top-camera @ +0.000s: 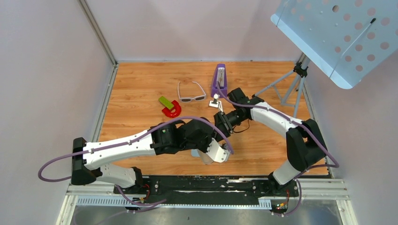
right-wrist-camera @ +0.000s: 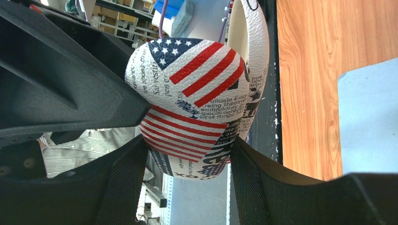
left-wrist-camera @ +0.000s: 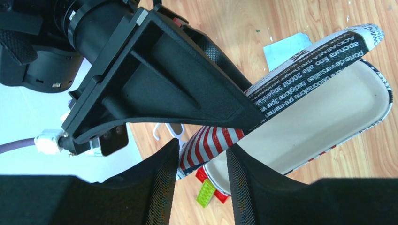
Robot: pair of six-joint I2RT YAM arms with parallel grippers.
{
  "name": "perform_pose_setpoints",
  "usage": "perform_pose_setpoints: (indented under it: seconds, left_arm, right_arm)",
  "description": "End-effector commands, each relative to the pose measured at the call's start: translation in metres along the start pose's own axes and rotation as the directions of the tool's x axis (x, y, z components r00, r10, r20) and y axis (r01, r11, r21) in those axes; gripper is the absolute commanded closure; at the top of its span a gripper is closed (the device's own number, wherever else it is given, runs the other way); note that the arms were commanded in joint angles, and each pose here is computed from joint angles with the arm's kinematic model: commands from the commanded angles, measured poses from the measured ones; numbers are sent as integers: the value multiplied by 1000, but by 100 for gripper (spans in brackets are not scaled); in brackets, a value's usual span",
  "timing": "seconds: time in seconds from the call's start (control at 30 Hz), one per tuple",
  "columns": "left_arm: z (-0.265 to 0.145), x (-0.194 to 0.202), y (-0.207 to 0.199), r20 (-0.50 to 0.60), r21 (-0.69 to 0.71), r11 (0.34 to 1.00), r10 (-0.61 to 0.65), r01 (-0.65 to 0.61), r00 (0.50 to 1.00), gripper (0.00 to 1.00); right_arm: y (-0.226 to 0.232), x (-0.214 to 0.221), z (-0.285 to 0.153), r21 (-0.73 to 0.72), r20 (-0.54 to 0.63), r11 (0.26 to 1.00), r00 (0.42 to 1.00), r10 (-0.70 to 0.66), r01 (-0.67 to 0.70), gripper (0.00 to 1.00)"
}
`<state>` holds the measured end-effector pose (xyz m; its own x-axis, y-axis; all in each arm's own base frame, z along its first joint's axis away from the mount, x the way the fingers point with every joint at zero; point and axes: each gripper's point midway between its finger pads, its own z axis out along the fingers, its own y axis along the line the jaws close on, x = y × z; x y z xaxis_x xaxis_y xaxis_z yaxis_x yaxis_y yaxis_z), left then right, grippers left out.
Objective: Organize the sunglasses
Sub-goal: Open the sunglasses case at the center of the board.
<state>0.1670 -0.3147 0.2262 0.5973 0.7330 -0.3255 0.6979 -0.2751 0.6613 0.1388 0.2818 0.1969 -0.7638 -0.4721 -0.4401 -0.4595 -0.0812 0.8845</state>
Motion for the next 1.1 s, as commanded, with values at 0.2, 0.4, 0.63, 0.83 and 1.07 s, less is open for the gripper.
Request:
perform_pose_setpoints:
  seconds: [0.2,0.4,0.63,0.83,1.07]
  left_arm:
    - [-10,-8,8,22,-28,1000,6,-5,1000,74]
    - [-8,-8,1,37,-28,1000,-2,3,999,90]
    - [-5,-7,-3,56,-43,998,-34,36,998,100]
    - [-6,-5,-6,84,-76,993,-81,88,993,100]
    - [-12,-1,-10,112,-102,984,-134,146,985,100]
  right_arm:
    - [21,6,1,-50,-3,998,999,-42,42,100]
    - [23,6,1,-44,-1,998,999,-46,46,98]
    - [23,3,0,-48,3,998,999,-33,34,74]
    - [29,-9,-11,-64,47,997,998,-35,38,41]
    - [30,-21,-34,-49,129,997,991,-45,52,24]
